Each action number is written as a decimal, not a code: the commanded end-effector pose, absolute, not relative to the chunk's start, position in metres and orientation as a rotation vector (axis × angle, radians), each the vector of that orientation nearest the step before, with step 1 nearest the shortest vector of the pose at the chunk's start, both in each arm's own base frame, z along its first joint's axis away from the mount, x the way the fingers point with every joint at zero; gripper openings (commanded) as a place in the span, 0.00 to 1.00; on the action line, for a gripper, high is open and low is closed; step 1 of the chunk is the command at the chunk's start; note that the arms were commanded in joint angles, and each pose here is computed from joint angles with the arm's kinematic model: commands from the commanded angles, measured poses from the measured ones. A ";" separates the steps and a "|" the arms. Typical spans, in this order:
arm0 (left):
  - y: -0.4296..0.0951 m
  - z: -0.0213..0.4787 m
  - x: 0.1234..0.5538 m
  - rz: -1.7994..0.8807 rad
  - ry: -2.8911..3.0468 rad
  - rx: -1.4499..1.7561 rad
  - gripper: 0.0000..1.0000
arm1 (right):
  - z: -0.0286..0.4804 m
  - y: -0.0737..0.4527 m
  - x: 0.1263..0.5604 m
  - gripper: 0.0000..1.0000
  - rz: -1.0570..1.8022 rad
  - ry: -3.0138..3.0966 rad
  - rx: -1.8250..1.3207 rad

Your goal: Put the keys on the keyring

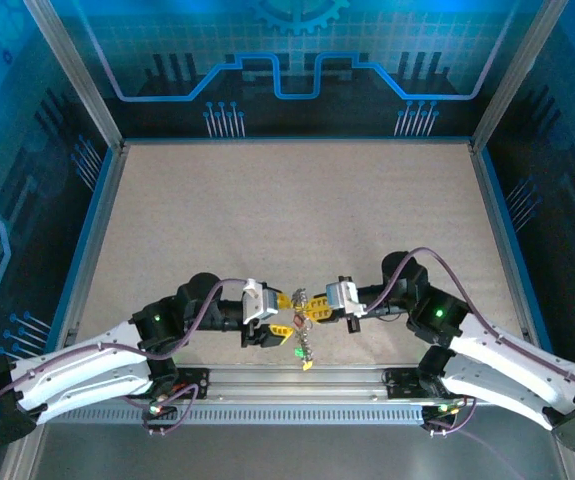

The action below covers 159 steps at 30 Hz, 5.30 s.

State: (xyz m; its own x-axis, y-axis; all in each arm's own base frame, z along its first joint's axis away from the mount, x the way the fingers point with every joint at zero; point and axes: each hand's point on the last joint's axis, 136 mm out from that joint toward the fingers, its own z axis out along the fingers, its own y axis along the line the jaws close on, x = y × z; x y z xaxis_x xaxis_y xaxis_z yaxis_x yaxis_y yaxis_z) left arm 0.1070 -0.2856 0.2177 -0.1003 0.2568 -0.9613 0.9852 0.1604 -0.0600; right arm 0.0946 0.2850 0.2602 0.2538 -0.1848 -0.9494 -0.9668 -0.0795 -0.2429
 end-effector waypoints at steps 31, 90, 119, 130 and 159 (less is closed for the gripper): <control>-0.275 0.232 0.105 -0.866 1.450 1.375 0.00 | 0.279 0.289 0.112 0.00 0.890 1.206 -1.495; -0.335 0.284 0.323 0.875 1.214 2.271 0.00 | 0.231 0.117 0.204 1.00 0.161 1.622 -0.638; -0.335 0.155 0.379 0.525 1.634 2.246 0.00 | 0.231 0.074 0.213 1.00 -0.015 1.617 -0.433; -0.278 0.131 0.412 0.448 1.835 2.130 0.00 | 0.225 0.086 0.218 1.00 0.009 1.634 -0.495; -0.133 0.033 0.397 0.210 2.499 1.531 0.30 | 0.224 0.076 0.220 1.00 0.015 1.711 -0.449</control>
State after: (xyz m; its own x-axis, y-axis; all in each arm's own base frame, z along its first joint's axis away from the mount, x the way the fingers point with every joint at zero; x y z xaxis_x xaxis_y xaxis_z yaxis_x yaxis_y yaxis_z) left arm 0.3920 -0.1433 0.0258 -0.3559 0.9330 -0.0543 0.9103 0.3592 0.2056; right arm 0.2223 0.0819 0.2128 -0.1239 -0.3171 -0.9403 -0.3245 0.9084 -0.2636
